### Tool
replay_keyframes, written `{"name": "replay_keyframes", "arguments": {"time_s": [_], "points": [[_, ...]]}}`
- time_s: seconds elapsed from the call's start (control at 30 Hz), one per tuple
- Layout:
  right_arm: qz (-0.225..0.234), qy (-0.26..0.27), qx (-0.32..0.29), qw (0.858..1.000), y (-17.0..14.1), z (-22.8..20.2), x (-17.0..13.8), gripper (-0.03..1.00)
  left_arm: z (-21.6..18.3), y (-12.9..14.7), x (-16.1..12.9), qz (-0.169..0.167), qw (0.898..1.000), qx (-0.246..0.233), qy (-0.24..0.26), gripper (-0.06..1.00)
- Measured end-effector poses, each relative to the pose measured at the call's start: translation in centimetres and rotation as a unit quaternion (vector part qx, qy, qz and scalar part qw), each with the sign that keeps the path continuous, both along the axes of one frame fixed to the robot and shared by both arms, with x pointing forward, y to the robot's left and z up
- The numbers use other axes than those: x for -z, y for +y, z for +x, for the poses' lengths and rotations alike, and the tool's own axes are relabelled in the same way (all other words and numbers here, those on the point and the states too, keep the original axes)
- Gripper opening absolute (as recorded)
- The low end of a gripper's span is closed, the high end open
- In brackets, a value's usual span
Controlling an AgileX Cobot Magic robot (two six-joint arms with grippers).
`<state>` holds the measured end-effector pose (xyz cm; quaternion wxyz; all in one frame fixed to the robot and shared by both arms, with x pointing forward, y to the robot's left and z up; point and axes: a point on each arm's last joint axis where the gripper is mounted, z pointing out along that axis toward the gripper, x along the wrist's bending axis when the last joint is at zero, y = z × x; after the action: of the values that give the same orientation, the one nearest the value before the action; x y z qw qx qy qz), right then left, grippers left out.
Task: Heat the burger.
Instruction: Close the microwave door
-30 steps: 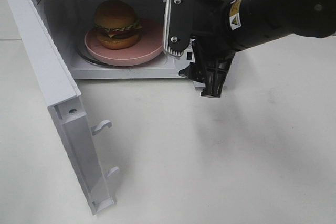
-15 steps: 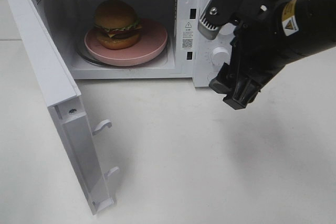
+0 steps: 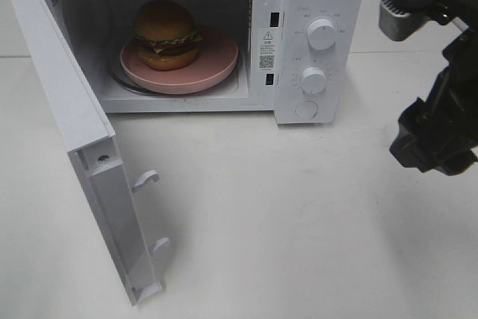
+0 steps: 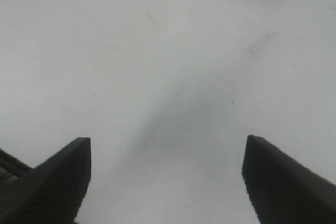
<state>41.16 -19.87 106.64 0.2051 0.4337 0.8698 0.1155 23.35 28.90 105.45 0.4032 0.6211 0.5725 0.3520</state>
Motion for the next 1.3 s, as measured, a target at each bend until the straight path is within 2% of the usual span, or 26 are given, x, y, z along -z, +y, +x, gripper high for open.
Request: {"name": "replay_keyframes", "arguments": {"time_s": [0.27,0.63,0.83,0.93,1.3], "points": [[0.01,0.012,0.019,1.0,-1.4,-2.1,-1.3,0.76,0.0,0.0,0.0,0.0,1.0,0.0,0.0,0.99],[0.073,-0.016,0.046,0.996,-4.2,-6.0,-4.0,0.76,0.0,0.0,0.0,0.0,1.0,0.0,0.0,0.99],[0.106,-0.051,0.111,0.987,-6.7,-7.6,-5.1,0.76,0.0,0.0,0.0,0.0,1.0,0.0,0.0,0.99],[0.125,-0.087,0.147,0.977,-8.2,-9.1,-5.7,0.76,0.0,0.0,0.0,0.0,1.0,0.0,0.0,0.99],[0.142,-0.13,0.219,0.957,-10.5,-13.0,-3.1,0.76,0.0,0.0,0.0,0.0,1.0,0.0,0.0,0.99]]}}
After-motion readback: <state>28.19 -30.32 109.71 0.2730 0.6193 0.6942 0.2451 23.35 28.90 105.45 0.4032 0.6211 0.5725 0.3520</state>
